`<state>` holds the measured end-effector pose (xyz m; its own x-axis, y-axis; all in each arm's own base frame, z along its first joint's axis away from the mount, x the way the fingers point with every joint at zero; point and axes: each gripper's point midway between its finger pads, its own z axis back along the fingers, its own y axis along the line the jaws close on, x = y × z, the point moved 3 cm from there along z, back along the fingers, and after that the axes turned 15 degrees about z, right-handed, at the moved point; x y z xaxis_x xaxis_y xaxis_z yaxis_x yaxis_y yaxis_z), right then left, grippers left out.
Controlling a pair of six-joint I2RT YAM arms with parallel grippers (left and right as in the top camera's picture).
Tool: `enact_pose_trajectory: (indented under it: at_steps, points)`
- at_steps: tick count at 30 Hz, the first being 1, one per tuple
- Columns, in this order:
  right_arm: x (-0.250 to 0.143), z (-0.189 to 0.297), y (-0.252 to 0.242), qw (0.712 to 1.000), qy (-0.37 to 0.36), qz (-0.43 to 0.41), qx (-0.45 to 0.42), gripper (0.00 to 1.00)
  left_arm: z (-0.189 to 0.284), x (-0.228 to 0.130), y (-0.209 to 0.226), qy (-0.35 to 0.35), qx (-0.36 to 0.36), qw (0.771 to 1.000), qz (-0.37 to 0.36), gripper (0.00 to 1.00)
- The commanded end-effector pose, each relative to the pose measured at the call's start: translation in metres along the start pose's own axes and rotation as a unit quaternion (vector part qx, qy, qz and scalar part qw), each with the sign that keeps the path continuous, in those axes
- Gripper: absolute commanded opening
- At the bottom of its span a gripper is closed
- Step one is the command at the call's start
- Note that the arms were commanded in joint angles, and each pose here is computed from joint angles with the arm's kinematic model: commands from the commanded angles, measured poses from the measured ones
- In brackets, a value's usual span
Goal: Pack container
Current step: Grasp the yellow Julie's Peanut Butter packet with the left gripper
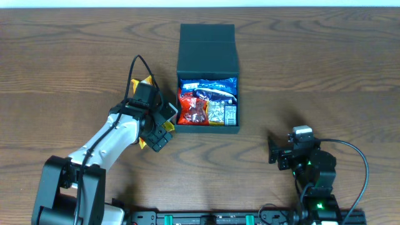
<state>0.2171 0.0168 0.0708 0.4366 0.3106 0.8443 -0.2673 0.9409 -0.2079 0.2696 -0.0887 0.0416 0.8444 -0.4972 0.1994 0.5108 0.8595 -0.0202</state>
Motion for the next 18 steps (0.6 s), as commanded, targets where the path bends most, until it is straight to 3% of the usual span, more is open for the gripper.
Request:
enact_pose_trajectory:
  at_steps: [1,17,18]
  points:
    - [-0.001,0.000,-0.001,1.000,0.001,-0.004,-0.004,0.99,-0.001,-0.006,-0.002,0.001,-0.003,1.000,0.003,0.95]
    - [-0.001,0.000,-0.001,1.000,0.001,-0.004,-0.004,0.99,-0.011,-0.014,0.003,0.002,0.015,1.000,0.004,1.00]
    - [-0.001,0.000,-0.001,1.000,0.001,-0.004,-0.004,0.99,-0.012,-0.014,0.004,0.002,0.016,1.000,0.005,0.94]
